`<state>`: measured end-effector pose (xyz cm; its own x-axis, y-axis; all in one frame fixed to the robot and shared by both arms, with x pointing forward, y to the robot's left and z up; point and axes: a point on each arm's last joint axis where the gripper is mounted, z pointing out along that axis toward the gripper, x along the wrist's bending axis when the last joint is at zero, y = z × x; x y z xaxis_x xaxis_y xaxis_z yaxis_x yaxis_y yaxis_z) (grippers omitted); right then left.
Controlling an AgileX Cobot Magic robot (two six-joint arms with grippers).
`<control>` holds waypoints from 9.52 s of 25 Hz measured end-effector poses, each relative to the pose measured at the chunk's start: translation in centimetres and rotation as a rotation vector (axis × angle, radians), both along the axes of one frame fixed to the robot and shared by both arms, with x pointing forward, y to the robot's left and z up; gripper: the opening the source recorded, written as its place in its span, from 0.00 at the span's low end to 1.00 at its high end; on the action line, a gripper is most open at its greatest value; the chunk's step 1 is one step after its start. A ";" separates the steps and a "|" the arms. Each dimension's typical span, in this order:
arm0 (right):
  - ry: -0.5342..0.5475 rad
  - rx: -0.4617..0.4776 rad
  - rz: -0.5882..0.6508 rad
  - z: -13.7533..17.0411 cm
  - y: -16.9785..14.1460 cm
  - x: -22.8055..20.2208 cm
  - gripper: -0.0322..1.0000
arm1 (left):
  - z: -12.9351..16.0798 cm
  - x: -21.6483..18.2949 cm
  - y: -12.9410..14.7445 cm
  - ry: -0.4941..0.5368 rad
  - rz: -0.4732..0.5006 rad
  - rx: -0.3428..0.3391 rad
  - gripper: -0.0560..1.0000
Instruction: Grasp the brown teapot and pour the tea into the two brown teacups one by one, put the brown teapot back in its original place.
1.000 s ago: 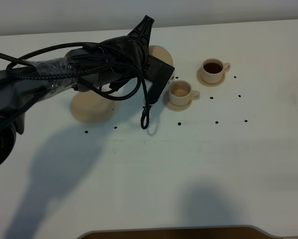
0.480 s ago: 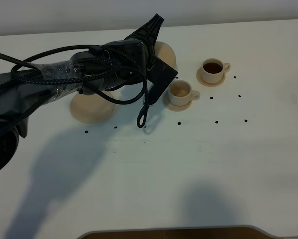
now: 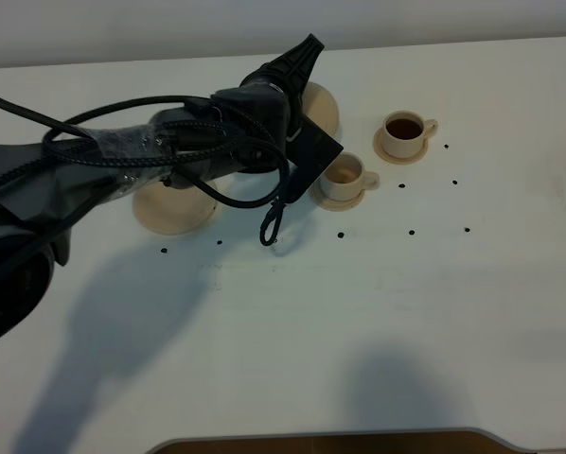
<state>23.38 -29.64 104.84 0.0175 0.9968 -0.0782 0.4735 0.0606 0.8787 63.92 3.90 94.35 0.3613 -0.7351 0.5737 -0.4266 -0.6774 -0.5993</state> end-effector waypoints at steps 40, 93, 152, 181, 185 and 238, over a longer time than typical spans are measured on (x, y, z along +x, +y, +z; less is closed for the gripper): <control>0.000 0.000 0.000 0.0 0.0 0.0 0.42 | -0.4 -0.3 -2.0 -0.147 -0.137 0.163 0.17; 0.000 0.000 0.000 0.0 0.0 0.0 0.42 | -0.1 -0.3 -2.6 -0.196 -0.254 0.253 0.17; 0.000 0.000 0.000 0.0 0.0 0.0 0.42 | 0.0 -1.0 -2.9 -0.154 -0.159 0.135 0.17; 0.000 0.000 0.000 0.0 0.0 0.0 0.42 | 7.4 -2.1 11.4 0.218 1.284 -0.874 0.17; 0.000 0.000 0.000 0.0 0.0 0.0 0.42 | 6.9 -2.0 12.9 0.295 1.492 -1.026 0.17; 0.000 0.000 0.000 0.0 0.0 0.0 0.42 | -1.0 -1.3 14.7 0.569 1.993 -1.010 0.18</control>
